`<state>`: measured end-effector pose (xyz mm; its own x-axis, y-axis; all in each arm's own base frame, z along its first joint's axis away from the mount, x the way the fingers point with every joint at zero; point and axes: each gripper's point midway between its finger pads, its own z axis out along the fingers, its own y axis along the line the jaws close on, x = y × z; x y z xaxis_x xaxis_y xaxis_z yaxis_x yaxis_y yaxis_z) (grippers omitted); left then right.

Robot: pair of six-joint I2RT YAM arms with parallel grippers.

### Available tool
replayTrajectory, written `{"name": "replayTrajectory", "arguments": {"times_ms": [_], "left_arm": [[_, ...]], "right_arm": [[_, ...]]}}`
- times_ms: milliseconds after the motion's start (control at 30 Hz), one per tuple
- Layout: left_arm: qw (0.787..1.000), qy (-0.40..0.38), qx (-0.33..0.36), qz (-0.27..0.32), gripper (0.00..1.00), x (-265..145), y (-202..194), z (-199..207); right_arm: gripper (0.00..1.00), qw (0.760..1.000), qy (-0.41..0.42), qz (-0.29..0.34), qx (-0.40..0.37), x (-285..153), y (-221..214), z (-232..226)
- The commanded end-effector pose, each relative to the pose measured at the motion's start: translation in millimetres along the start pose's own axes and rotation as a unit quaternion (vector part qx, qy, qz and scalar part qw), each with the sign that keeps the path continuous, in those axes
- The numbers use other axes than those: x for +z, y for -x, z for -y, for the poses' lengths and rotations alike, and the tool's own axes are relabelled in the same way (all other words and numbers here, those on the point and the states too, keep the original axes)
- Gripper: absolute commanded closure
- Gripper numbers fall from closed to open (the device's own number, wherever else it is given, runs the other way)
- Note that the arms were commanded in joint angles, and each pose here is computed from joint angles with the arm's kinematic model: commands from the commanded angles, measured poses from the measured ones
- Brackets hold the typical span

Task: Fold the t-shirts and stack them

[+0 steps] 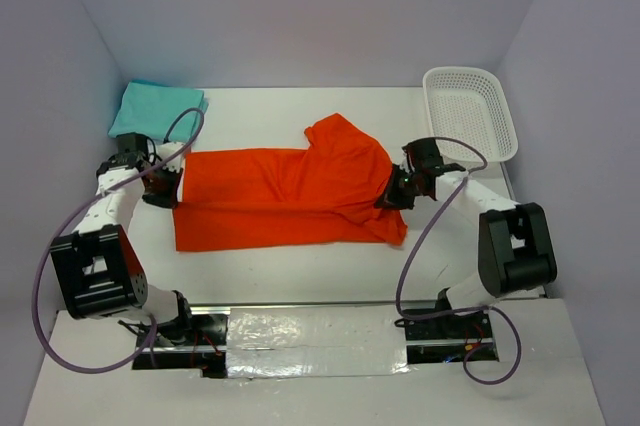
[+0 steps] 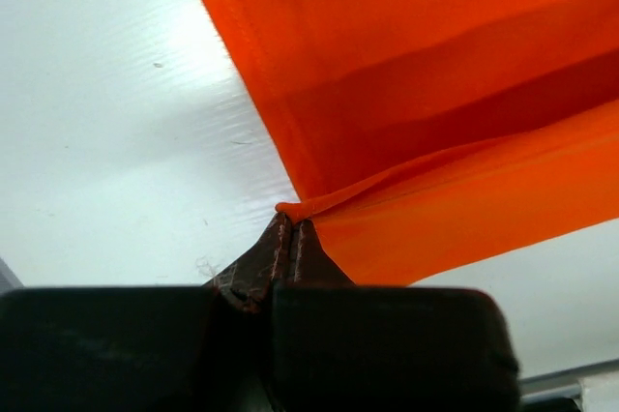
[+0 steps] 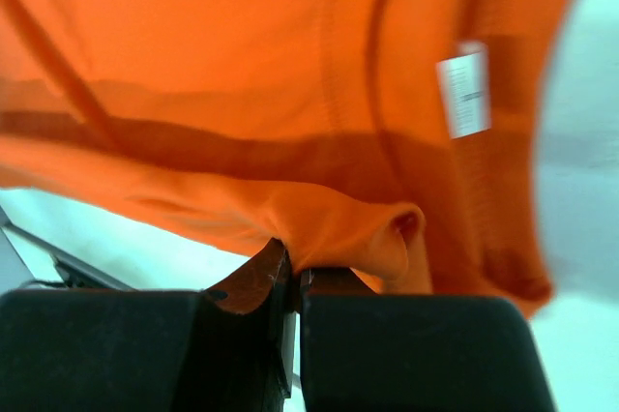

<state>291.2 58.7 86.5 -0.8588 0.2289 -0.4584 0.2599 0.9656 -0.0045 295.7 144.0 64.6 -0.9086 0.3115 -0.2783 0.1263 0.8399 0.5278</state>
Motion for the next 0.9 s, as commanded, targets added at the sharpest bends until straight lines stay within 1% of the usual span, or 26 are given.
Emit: {"name": "replayTrajectory", "arguments": {"times_ms": [0, 67, 133, 200, 233, 267, 300, 333, 367, 400, 433, 467, 500, 533, 567, 633, 667, 733, 767, 800, 833, 867], "left_arm": [[0.999, 0.034, -0.016, 0.008, 1.00, 6, 1, -17], [0.999, 0.031, -0.016, 0.008, 1.00, 10, 0, -17], [1.000, 0.019, -0.017, 0.012, 1.00, 14, 2, -14], [1.000, 0.014, -0.016, 0.009, 1.00, 20, 3, -14], [1.000, 0.017, -0.017, 0.006, 1.00, 22, 2, -17], [1.000, 0.016, -0.018, -0.003, 1.00, 26, -1, -18], [0.999, 0.023, -0.019, -0.010, 1.00, 28, -3, -21], [0.999, 0.025, -0.021, -0.017, 0.89, 31, -6, -22], [0.999, 0.025, -0.025, -0.024, 0.79, 34, -8, -24], [0.999, 0.028, -0.030, -0.031, 0.67, 35, -8, -26], [0.999, 0.025, -0.032, -0.036, 0.39, 36, -9, -26], [0.998, 0.023, -0.035, -0.038, 0.17, 33, -4, -27], [0.998, 0.018, -0.037, -0.037, 0.13, 30, -1, -28], [0.999, 0.012, -0.039, -0.030, 0.11, 22, 9, -29], [0.999, 0.012, -0.041, -0.028, 0.11, 17, 13, -31], [0.999, 0.016, -0.037, -0.023, 0.10, 4, 22, -34], [0.999, 0.001, -0.036, -0.041, 0.11, -3, 15, -26], [0.997, -0.024, -0.038, -0.059, 0.15, -7, 5, -15], [0.995, -0.035, -0.043, -0.078, 0.18, -8, -6, -8], [0.994, -0.041, -0.044, -0.087, 0.22, -6, -13, -4], [0.992, -0.045, -0.048, -0.107, 0.23, -2, -29, 1], [0.991, -0.048, -0.051, -0.113, 0.23, 2, -36, 4]], "right_arm": [[1.00, 1.000, 0.006, 0.025, 0.001, 1, 21, 9], [1.00, 1.000, 0.006, 0.025, -0.013, 4, 25, 11], [1.00, 0.999, 0.024, 0.012, -0.033, 9, 29, 3], [1.00, 0.999, 0.018, 0.002, -0.039, 16, 34, 4], [0.97, 0.999, 0.014, 0.000, -0.044, 18, 36, 5], [0.91, 0.999, 0.002, -0.006, -0.043, 20, 37, 9], [0.82, 0.999, -0.002, -0.008, -0.043, 23, 42, 10], [0.58, 0.999, -0.007, -0.013, -0.049, 24, 42, 11], [0.52, 0.999, -0.019, -0.014, -0.049, 22, 48, 12], [0.48, 0.998, -0.028, -0.011, -0.054, 19, 53, 12], [0.41, 0.997, -0.039, -0.006, -0.062, 14, 58, 12], [0.37, 0.996, -0.046, 0.007, -0.079, 1, 68, 7], [0.35, 0.994, -0.067, 0.023, -0.088, -8, 77, 9], [0.25, 0.992, -0.080, 0.032, -0.093, -17, 83, 9], [0.24, 0.990, -0.088, 0.040, -0.098, -33, 87, 6], [0.24, 0.988, -0.110, 0.041, -0.096, -49, 84, 8], [0.25, 0.989, -0.111, 0.051, -0.085, -60, 81, 6], [0.41, 0.989, -0.123, 0.051, -0.066, -67, 68, 12], [0.52, 0.990, -0.120, 0.047, -0.050, -69, 51, 16], [0.74, 0.992, -0.114, 0.040, -0.042, -68, 40, 18], [0.82, 0.992, -0.113, 0.032, -0.037, -66, 21, 25], [0.86, 0.993, -0.110, 0.029, -0.035, -65, 13, 27]]}}
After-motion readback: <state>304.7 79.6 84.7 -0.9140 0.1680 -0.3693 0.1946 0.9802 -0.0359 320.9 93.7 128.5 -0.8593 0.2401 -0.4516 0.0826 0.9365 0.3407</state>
